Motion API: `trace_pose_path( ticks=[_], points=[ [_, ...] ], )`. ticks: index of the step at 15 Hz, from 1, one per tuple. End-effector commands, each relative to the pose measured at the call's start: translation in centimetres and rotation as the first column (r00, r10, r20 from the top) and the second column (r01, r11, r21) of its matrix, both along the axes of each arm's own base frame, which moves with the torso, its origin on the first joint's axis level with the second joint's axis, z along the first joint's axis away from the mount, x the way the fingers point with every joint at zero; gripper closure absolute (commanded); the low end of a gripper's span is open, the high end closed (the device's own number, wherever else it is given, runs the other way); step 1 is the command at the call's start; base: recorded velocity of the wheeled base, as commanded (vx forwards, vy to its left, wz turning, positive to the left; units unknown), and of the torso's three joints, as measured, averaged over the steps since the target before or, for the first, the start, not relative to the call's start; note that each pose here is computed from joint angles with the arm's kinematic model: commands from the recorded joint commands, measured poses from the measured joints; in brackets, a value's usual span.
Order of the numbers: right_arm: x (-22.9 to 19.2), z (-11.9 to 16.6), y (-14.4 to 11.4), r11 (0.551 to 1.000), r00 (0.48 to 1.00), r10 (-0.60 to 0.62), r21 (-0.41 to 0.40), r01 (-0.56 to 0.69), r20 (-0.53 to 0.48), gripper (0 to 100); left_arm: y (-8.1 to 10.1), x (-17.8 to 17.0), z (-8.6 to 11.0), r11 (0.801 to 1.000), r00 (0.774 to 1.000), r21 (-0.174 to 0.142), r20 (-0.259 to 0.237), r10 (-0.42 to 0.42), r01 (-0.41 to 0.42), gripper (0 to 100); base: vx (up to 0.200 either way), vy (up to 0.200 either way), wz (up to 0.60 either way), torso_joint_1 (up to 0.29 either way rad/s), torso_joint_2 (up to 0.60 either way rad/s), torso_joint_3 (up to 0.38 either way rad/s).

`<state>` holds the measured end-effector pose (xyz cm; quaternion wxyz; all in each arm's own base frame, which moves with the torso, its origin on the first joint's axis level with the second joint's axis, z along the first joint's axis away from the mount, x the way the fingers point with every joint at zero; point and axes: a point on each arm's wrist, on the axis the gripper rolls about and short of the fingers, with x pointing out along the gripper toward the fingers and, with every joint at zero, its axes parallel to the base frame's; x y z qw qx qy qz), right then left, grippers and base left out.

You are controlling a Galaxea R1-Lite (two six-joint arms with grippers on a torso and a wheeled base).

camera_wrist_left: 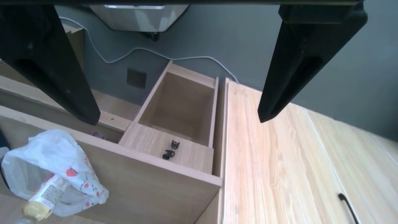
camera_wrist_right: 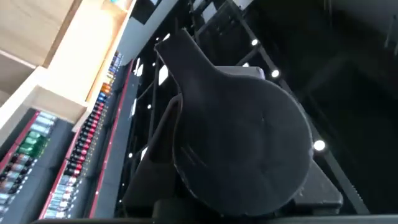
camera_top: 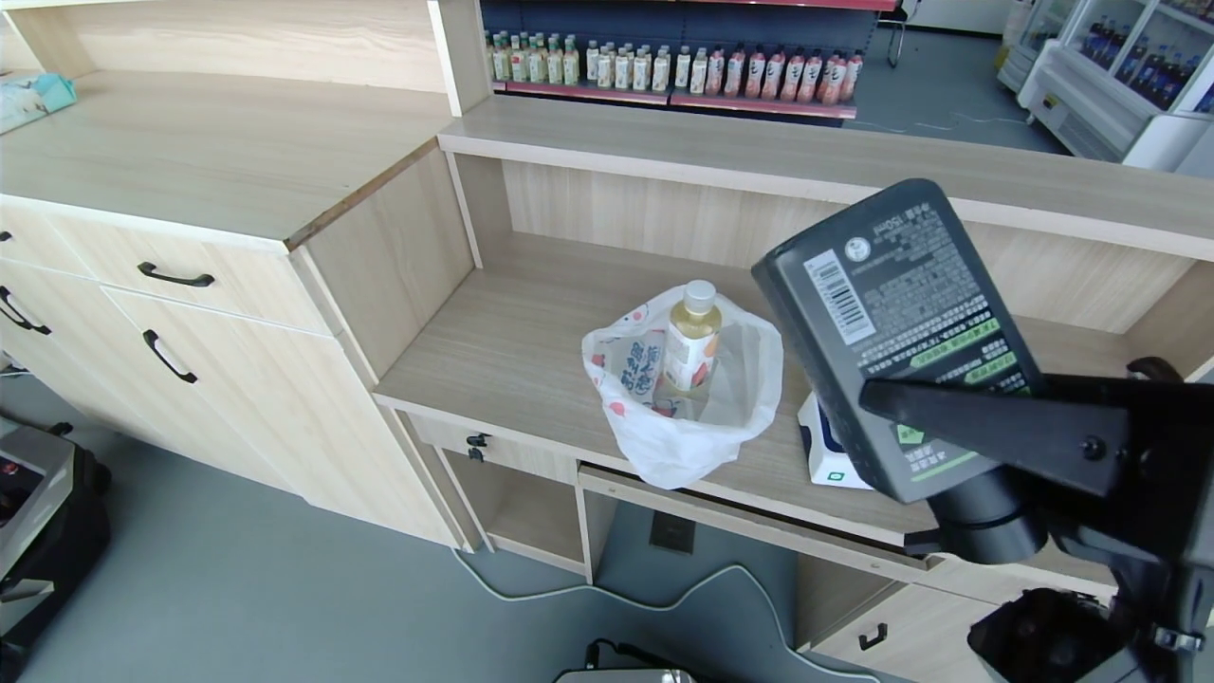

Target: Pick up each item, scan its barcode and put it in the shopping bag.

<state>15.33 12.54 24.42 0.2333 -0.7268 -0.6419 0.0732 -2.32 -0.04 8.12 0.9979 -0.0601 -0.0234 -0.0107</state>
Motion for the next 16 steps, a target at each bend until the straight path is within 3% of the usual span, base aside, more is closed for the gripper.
trace_pose_path(
  ticks=[1, 7, 9, 16],
  points=[
    [-0.4, -0.5, 0.9, 0.999, 0.999, 0.051, -0.016, -0.051, -0.006, 100, 0.0, 0.0, 0.0, 1.000, 1.000, 0.000, 0.001, 0.000, 0.000, 0, 0.000, 0.000, 0.00, 0.000, 0.00, 0.000],
    [-1.2, -0.5, 1.3, 0.992, 0.993, 0.119, -0.031, -0.119, -0.007, 100, 0.0, 0.0, 0.0, 1.000, 1.000, 0.000, 0.001, 0.003, -0.003, 0, 0.000, 0.000, 0.00, 0.000, 0.00, 0.000],
    [-2.5, -0.6, 2.0, 0.973, 0.975, 0.217, -0.065, -0.219, -0.046, 100, 0.0, 0.0, 0.0, 1.000, 1.000, 0.000, 0.001, 0.000, 0.000, 0, 0.000, 0.000, 0.00, 0.000, 0.00, 0.000],
    [-3.0, 0.2, 1.0, 0.971, 0.973, 0.229, -0.058, -0.230, -0.025, 100, 0.0, 0.0, 0.0, 1.000, 1.000, 0.000, -0.001, 0.000, 0.000, 0, 0.000, 0.000, 0.00, 0.000, 0.00, 0.000]
  ],
)
